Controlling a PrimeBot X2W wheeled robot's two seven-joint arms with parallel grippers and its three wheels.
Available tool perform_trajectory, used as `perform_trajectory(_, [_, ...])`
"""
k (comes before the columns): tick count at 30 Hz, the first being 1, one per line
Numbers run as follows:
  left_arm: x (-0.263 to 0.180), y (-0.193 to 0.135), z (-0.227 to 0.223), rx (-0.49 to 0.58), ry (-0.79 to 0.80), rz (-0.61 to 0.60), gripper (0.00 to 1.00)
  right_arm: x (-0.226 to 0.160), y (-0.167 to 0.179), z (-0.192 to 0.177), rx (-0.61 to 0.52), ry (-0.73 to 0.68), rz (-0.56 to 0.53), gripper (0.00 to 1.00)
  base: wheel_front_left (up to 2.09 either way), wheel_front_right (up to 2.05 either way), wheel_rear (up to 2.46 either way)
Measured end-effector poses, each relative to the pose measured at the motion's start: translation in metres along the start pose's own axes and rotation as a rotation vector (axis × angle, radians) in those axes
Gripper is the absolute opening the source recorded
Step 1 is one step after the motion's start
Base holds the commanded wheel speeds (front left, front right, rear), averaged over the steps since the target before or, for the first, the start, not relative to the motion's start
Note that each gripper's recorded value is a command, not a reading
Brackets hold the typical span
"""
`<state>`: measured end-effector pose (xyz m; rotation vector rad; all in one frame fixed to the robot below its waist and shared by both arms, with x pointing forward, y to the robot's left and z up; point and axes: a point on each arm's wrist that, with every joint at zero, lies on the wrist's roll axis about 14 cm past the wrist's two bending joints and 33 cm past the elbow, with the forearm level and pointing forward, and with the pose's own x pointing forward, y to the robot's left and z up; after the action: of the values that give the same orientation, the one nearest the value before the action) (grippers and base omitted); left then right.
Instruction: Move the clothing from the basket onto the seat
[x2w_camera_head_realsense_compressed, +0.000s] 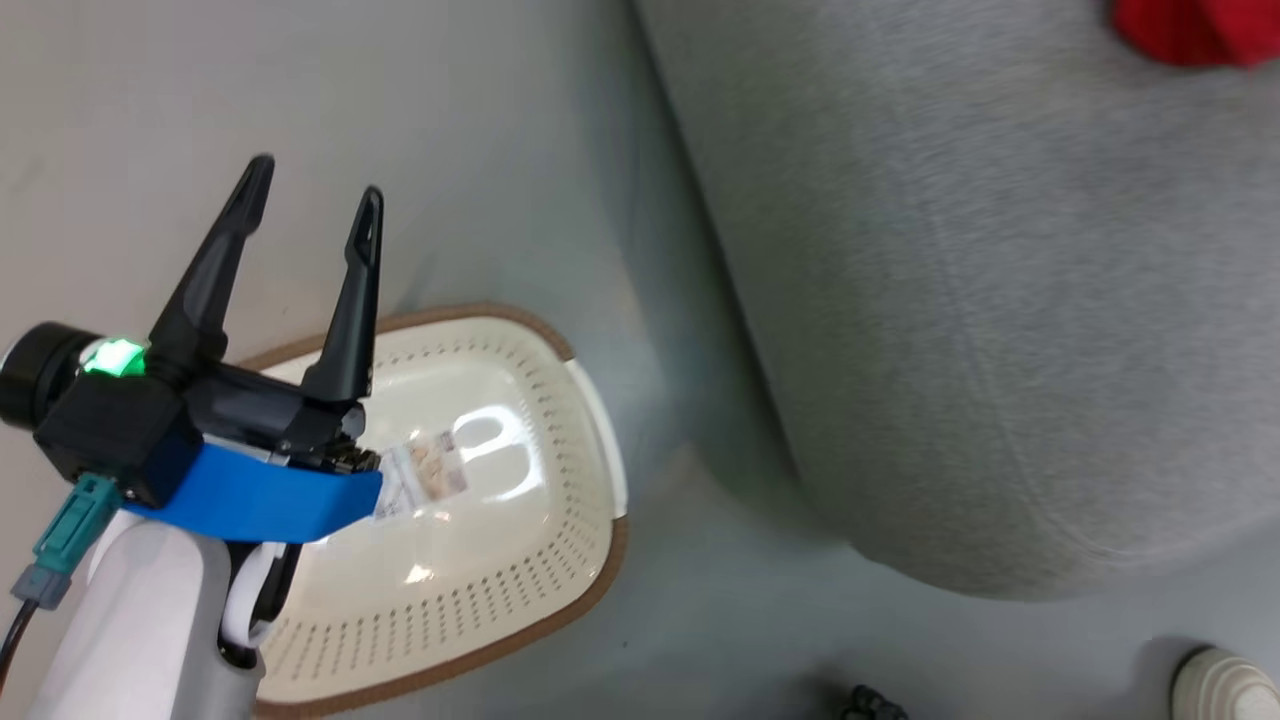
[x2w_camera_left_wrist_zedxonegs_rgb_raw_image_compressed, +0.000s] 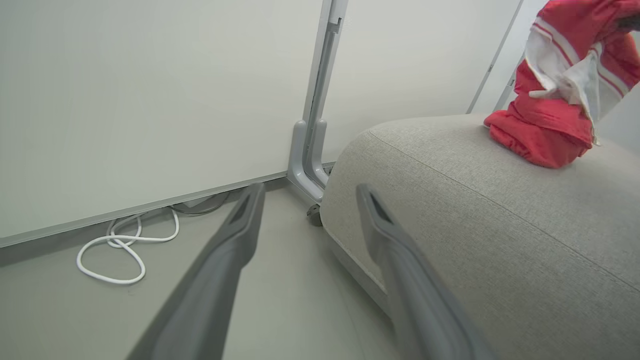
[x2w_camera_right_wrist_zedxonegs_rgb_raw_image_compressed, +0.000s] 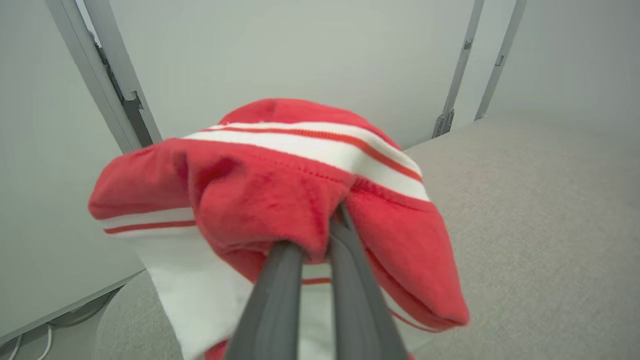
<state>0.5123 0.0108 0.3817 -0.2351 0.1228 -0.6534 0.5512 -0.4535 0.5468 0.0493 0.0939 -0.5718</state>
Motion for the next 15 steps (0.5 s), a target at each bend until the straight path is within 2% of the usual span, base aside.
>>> perform_trajectory(7, [-0.017, 0.028, -0.028, -0.007, 0.050, 0.075, 1.00, 0.015, 0.012, -0.116, -0.032, 0.226, -0.020, 0.00, 0.00, 0.00, 0.00])
perform_trajectory(8, [-0.019, 0.032, -0.032, -0.007, 0.059, 0.085, 1.00, 0.015, 0.015, -0.128, -0.030, 0.247, -0.017, 0.06, 0.00, 0.00, 0.00])
perform_trajectory(9, [-0.022, 0.034, -0.034, -0.007, 0.066, 0.092, 1.00, 0.014, 0.018, -0.136, -0.029, 0.259, -0.014, 1.00, 0.00, 0.00, 0.00])
perform_trajectory(11, [-0.025, 0.036, -0.033, -0.004, 0.067, 0.102, 1.00, 0.010, 0.021, -0.146, -0.056, 0.279, -0.002, 1.00, 0.00, 0.00, 0.00])
perform_trajectory(15, [-0.027, 0.030, -0.015, 0.003, 0.030, 0.105, 1.00, -0.001, 0.027, -0.141, -0.097, 0.261, 0.035, 1.00, 0.00, 0.00, 0.00])
